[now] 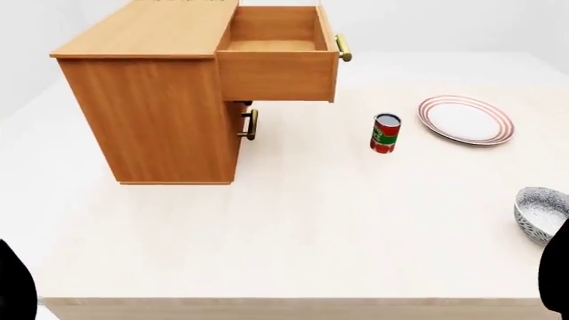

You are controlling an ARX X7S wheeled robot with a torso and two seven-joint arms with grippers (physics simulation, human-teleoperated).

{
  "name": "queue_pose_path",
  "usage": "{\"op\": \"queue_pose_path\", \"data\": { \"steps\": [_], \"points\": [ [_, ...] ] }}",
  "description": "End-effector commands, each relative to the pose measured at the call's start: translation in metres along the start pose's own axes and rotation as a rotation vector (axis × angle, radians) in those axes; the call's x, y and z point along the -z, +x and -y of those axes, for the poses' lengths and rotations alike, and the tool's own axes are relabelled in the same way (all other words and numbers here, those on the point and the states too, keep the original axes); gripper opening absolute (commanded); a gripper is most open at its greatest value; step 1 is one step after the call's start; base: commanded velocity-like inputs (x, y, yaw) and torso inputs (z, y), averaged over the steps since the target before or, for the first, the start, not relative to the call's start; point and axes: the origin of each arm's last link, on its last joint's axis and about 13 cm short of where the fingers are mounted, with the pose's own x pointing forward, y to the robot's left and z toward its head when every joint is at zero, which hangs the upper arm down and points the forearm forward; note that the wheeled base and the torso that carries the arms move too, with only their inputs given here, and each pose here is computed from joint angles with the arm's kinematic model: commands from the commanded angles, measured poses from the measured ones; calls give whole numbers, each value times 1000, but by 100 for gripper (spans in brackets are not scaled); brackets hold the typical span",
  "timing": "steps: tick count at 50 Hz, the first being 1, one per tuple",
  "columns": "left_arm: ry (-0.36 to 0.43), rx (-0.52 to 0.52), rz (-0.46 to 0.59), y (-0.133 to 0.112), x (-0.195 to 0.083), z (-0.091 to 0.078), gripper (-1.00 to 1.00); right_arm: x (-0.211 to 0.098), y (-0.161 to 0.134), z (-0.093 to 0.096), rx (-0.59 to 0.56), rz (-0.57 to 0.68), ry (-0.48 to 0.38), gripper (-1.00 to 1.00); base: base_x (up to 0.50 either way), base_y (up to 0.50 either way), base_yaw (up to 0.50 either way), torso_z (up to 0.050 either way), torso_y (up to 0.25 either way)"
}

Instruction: Put the bowl in the top drawer of the cabinet.

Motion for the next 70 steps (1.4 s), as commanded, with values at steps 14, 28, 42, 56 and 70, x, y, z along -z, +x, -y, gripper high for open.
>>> {"op": "queue_pose_path", "data": {
  "steps": [14,28,42,56,70],
  "points": [
    [12,14,21,7,-7,1,100,-17,7,16,70,44,-40,100,220,104,0,0,0],
    [15,17,29,7,-23,5,100,-11,9,15,73,35,-34,100,250,0,0,0,0],
    [17,16,35,9,-17,2,100,-14,10,15,56,34,-40,100,254,0,0,0,0],
    [18,15,46,7,-20,1,100,-19,9,16,56,39,-46,100,254,0,0,0,1],
    [21,15,62,7,-22,0,100,-22,6,17,57,39,-48,100,251,0,0,0,1]
  ]
}}
